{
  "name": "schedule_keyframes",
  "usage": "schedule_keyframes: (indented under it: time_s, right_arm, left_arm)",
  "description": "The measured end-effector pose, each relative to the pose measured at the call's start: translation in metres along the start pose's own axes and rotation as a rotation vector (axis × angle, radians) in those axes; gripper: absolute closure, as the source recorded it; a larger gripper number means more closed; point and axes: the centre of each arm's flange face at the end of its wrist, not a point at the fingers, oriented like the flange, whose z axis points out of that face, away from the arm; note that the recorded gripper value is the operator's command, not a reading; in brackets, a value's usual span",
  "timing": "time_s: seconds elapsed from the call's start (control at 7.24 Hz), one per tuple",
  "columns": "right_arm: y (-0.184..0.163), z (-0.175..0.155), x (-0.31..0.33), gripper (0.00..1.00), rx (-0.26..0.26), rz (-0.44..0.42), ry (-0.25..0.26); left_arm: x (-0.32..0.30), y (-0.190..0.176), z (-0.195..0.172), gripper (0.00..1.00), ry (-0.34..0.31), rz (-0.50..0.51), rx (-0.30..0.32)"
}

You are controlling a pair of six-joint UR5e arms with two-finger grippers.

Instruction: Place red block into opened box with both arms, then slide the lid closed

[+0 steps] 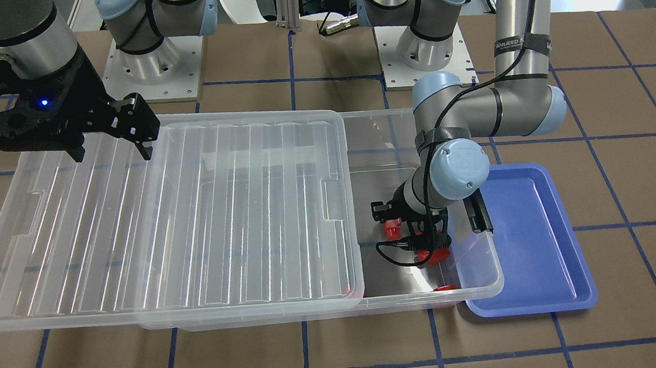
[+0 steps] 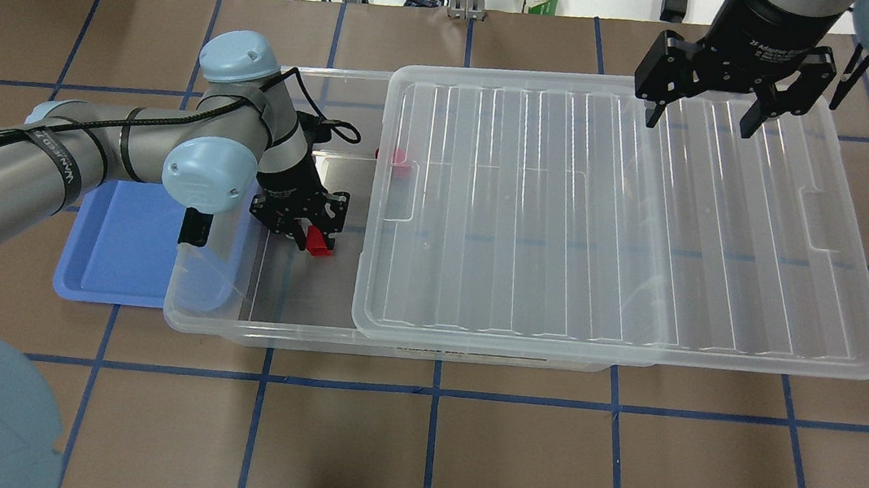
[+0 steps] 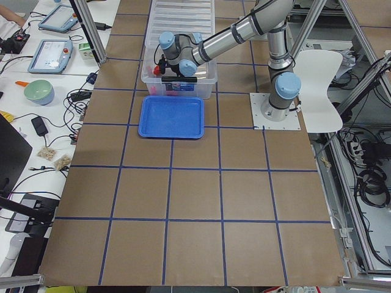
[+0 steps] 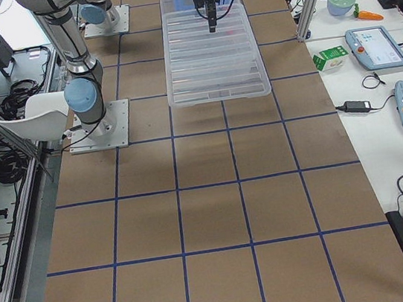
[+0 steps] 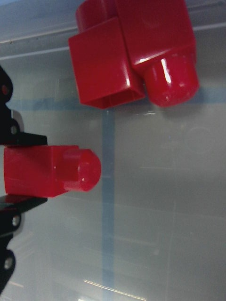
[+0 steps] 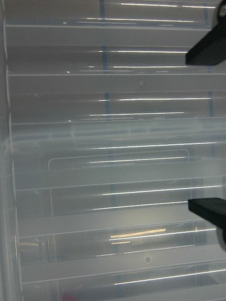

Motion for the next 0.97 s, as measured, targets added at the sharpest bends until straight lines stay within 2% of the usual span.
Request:
schedule_keyframes:
  time_s: [0.28,0.41,0.69,0.97]
  right_arm:
    - [0.0,0.0,0.0,0.0,-0.001,0.0,0.0]
    - [0.0,0.001,0.0,0.0,-0.001,0.0,0.0]
    - [0.0,0.001,0.0,0.0,-0.001,0.0,0.0]
    - [0.0,0.001,0.0,0.0,-0.001,0.0,0.0]
  left_arm:
    - [0.0,0.002,-0.016,0.0,-0.004,0.005,0.013]
    - [-0.001,0.004,-0.033,0.0,-0.028,0.006,0.024]
    - [-0.001,0.01,-0.099,0.0,-0.092,0.006,0.051]
    - [0.004,0.024,-0.183,0.0,-0.107,0.022,0.064]
